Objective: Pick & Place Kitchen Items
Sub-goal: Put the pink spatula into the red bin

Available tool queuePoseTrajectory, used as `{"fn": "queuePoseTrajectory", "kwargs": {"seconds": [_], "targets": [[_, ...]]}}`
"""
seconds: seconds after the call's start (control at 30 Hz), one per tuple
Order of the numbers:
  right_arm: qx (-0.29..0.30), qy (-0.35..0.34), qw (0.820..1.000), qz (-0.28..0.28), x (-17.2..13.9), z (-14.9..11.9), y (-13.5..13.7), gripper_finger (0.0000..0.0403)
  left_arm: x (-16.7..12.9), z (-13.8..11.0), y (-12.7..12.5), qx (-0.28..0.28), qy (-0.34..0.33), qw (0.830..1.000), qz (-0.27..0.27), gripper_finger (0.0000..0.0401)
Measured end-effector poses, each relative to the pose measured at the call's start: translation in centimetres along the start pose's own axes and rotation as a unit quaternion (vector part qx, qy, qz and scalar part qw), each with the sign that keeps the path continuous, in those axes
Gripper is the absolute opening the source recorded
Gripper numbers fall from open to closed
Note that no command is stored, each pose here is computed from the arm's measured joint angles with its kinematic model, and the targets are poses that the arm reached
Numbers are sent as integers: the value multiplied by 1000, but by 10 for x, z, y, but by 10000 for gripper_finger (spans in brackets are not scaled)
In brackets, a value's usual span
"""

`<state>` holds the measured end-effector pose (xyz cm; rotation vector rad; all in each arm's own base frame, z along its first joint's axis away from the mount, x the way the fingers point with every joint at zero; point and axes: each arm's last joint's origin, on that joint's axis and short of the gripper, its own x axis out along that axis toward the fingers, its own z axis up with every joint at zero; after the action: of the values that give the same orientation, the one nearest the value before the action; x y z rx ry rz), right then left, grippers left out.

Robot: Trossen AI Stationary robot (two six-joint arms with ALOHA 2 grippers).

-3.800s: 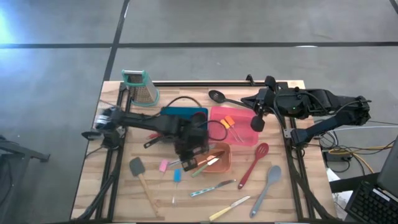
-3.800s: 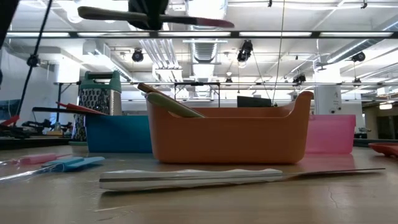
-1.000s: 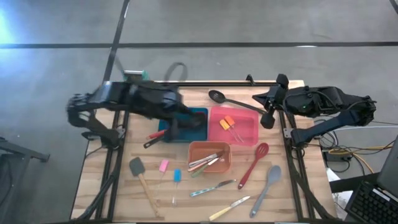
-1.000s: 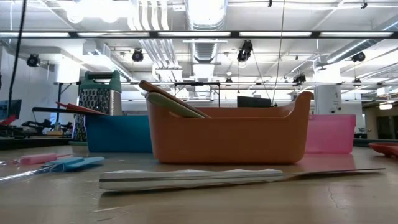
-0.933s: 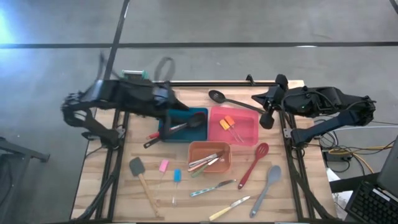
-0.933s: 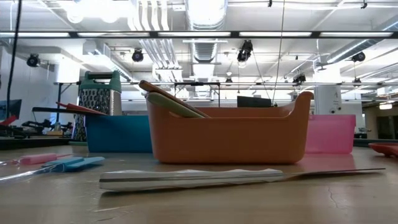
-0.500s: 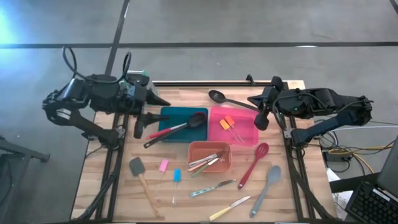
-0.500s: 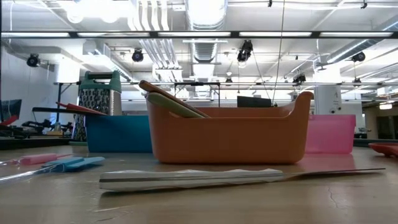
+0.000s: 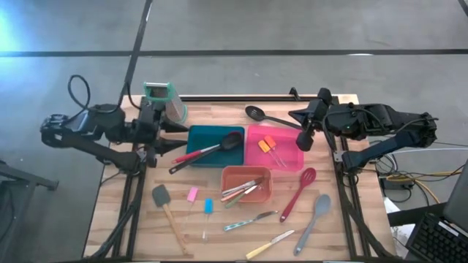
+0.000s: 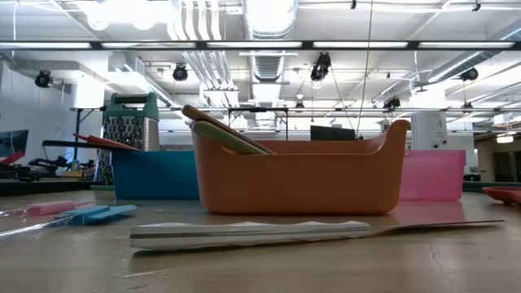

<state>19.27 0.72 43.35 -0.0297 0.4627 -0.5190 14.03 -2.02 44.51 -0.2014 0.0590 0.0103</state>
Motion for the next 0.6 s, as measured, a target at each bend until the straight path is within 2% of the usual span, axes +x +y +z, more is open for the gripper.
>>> {"fn": "queuePoseTrajectory", "kwargs": {"seconds": [0.23, 0.4, 0.6], "targets": [[5, -7, 1000, -7, 0, 1, 0, 8, -19, -47, 14, -48, -59, 997, -3, 204], [17, -22, 1000, -10, 1, 5, -1, 8, -28, -82, 26, -97, -82, 991, 37, 204], [33, -35, 999, -17, 3, 9, -4, 8, -22, -120, 36, -141, -78, 984, 81, 204]]}}
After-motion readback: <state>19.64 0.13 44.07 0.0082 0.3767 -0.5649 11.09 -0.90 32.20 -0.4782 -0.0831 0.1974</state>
